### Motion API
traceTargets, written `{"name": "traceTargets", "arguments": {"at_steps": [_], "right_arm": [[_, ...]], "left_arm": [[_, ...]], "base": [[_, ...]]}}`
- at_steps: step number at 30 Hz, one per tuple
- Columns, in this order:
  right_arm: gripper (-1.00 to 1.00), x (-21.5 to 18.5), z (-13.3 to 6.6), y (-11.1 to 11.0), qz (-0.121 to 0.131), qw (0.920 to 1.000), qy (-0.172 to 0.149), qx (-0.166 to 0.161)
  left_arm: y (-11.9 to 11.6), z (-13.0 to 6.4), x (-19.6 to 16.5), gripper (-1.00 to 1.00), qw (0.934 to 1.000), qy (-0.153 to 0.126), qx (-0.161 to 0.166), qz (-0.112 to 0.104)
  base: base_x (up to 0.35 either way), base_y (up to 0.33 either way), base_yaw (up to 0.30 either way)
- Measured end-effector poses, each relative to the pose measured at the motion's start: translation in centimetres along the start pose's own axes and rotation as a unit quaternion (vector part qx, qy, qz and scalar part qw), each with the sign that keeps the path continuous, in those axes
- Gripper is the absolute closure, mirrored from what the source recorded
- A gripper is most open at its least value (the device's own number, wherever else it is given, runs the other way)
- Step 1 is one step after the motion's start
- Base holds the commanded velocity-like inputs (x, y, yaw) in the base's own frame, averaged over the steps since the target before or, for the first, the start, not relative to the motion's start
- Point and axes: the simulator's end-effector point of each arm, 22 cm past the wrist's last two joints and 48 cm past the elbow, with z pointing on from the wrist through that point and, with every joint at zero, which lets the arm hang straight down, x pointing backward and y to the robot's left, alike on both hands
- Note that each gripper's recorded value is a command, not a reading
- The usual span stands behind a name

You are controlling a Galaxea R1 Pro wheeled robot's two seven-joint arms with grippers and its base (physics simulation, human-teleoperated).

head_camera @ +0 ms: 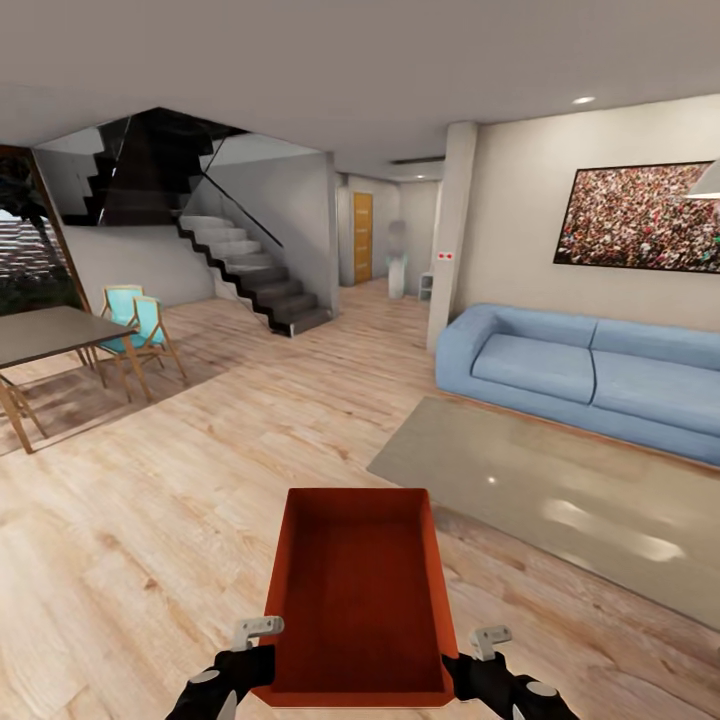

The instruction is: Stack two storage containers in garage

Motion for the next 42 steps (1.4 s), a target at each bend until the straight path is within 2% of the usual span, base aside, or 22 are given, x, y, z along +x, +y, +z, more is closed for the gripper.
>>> {"name": "traceTargets", "arguments": {"at_steps": [18,42], "right_arm": [[1.0,0.5,0.2,-0.1,0.001,1.0,0.005,0.0],[1.0,-0.8,-0.3,0.2,-0.003,1.0,-0.008,0.0]], "left_arm": [[0.0,0.2,0.4,1.0,1.0,0.005,-0.001,0.0],[0.0,-0.4,-0.8,1.0,1.0,-0.008,0.001,0.0]], "base": [[0.006,0.001,-0.001],[0.006,0.005,-0.004]]}}
